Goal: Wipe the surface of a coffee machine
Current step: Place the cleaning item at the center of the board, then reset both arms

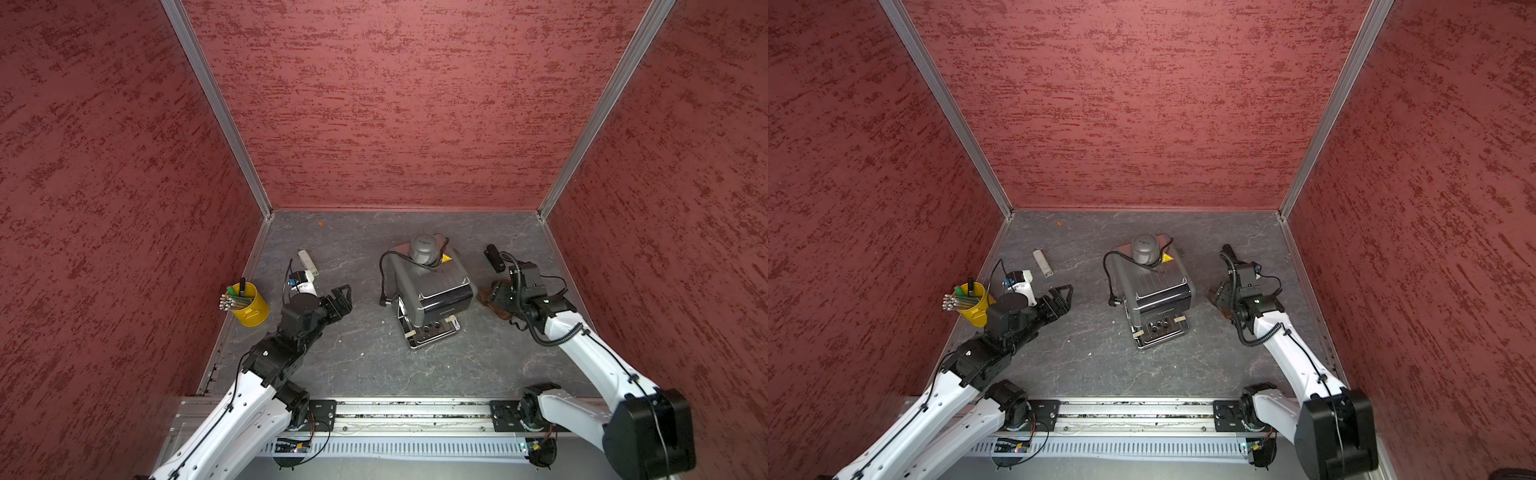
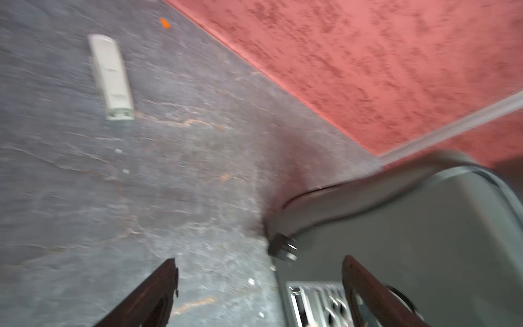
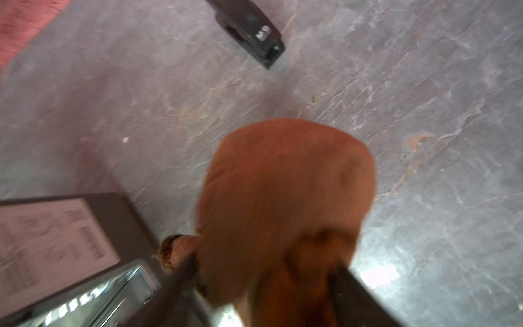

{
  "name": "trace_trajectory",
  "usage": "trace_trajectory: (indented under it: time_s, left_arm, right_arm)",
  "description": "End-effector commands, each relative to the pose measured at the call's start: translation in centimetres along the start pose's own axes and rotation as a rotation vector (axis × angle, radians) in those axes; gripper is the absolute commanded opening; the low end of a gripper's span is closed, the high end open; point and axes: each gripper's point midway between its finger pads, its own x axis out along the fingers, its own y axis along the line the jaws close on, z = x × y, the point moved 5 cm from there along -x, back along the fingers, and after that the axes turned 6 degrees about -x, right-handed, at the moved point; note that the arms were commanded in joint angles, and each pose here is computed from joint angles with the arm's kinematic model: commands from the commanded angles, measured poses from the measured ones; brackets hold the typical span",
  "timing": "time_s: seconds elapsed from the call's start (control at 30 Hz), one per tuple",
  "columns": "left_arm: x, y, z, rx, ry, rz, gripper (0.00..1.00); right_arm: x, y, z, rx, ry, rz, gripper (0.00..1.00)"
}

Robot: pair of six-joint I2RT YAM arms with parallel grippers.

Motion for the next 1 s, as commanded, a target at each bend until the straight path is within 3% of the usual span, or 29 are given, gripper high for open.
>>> trace_trajectory:
  time_s: [0.0,0.2,0.33,0.43,0.57,0.63,0.73,0.87,0.97]
  left_arm:
    - [0.1,0.6,1.8,0.033,-0.029,0.018,0.92]
    - [1.2,4.3,5.0,-0.06,-0.134,0.123,0.92]
    - [1.4,6.7,6.9,-0.005,-0.253,0.235,0.91]
    - [1.5,8.6,8.0,0.074,-0.355,0.341,0.91]
    - [2.4,11.0,8.2,0.121,-0.449,0.38,0.91]
    - [3.2,11.7,7.7,0.192,-0.492,0.359,0.91]
    - [4.1,11.9,6.9,0.243,-0.515,0.264,0.92]
    - [5.3,10.8,5.8,0.346,-0.53,0.099,0.93]
    - [7.3,9.9,5.7,0.407,-0.461,0.028,0.93]
  right_arm:
    - [-0.8,-0.1,2.5,0.016,-0.092,0.006,0.99]
    - [-3.6,-0.9,3.9,0.041,-0.173,-0.004,0.99]
    - [-5.0,-2.4,5.8,0.06,-0.291,-0.056,0.99]
    - [-4.3,-3.5,7.8,0.032,-0.478,-0.129,0.99]
    - [-2.3,-4.1,8.5,-0.102,-0.757,-0.162,0.99]
    - [-1.5,-4.4,8.1,-0.16,-0.85,-0.171,0.99]
    - [0.5,-5.2,6.7,-0.208,-0.864,-0.211,0.99]
    - [0.5,-3.9,5.9,-0.298,-0.971,-0.042,0.99]
    - [2.2,-3.4,6.1,-0.323,-0.948,0.048,0.99]
